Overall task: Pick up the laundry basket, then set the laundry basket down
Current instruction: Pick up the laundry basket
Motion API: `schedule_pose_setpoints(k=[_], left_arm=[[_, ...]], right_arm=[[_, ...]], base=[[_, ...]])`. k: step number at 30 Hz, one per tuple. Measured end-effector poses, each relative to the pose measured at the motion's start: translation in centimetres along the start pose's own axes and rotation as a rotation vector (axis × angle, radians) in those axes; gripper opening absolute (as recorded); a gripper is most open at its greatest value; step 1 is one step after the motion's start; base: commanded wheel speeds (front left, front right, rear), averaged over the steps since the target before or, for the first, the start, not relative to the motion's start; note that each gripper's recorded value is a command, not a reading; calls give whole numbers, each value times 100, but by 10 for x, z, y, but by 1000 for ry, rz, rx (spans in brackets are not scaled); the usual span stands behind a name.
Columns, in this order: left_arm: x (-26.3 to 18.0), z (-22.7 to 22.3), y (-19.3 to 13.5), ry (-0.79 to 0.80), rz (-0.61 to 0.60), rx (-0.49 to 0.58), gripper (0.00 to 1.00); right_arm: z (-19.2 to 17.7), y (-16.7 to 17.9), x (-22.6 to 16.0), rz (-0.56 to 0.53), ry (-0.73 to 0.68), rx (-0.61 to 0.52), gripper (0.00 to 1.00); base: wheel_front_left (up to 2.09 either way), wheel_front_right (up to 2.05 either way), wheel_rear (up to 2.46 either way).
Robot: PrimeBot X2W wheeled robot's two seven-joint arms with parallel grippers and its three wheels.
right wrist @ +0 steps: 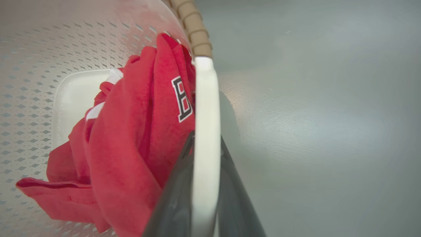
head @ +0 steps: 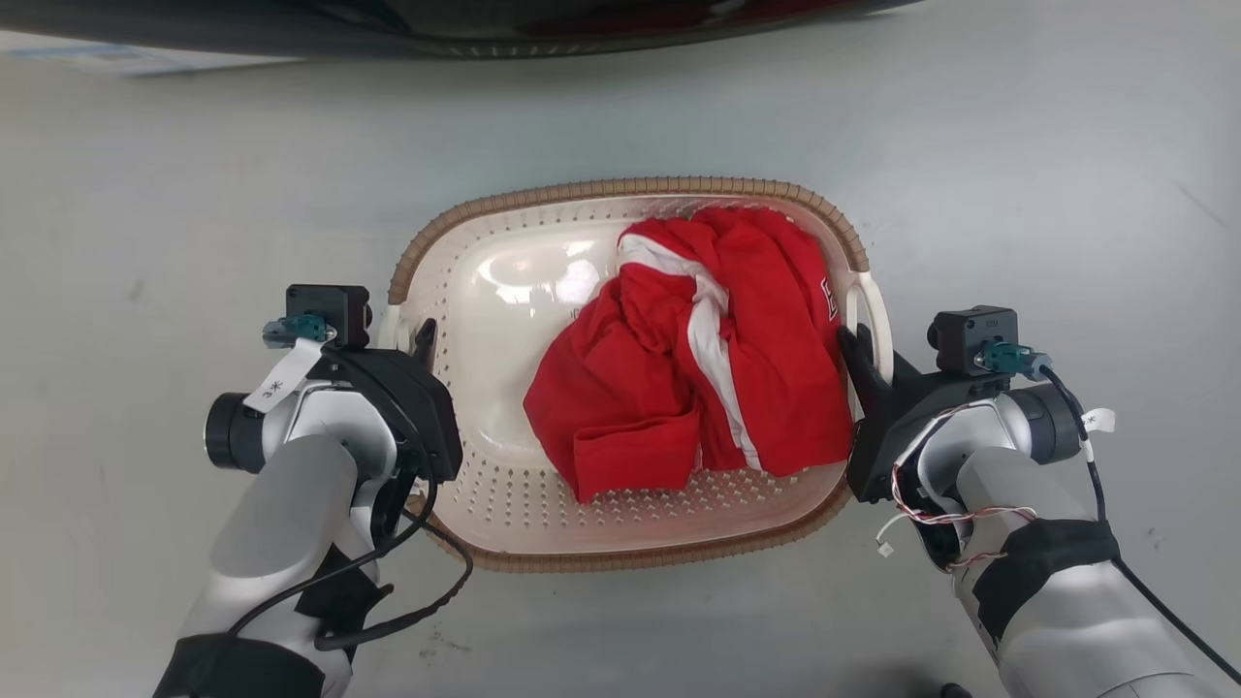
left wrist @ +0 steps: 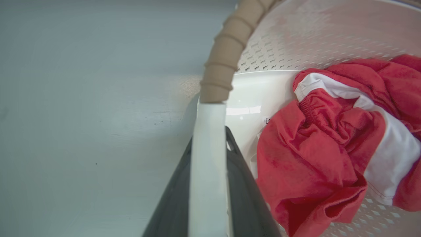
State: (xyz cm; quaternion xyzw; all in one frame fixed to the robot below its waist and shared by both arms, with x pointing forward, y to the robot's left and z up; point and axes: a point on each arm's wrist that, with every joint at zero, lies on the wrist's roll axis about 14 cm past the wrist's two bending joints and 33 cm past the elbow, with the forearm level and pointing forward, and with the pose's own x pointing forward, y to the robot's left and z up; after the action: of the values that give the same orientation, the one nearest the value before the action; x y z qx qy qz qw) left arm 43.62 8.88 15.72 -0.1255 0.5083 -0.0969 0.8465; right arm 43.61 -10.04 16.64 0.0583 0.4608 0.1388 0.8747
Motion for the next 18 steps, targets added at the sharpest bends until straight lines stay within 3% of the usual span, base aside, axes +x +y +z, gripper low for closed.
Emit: schedule_pose_setpoints(k=[18], left_arm=[[-48, 8, -19, 110, -8, -64, 0]], right_arm=[[17, 10, -45, -10, 120, -2, 0]], base=[[0, 0, 0]])
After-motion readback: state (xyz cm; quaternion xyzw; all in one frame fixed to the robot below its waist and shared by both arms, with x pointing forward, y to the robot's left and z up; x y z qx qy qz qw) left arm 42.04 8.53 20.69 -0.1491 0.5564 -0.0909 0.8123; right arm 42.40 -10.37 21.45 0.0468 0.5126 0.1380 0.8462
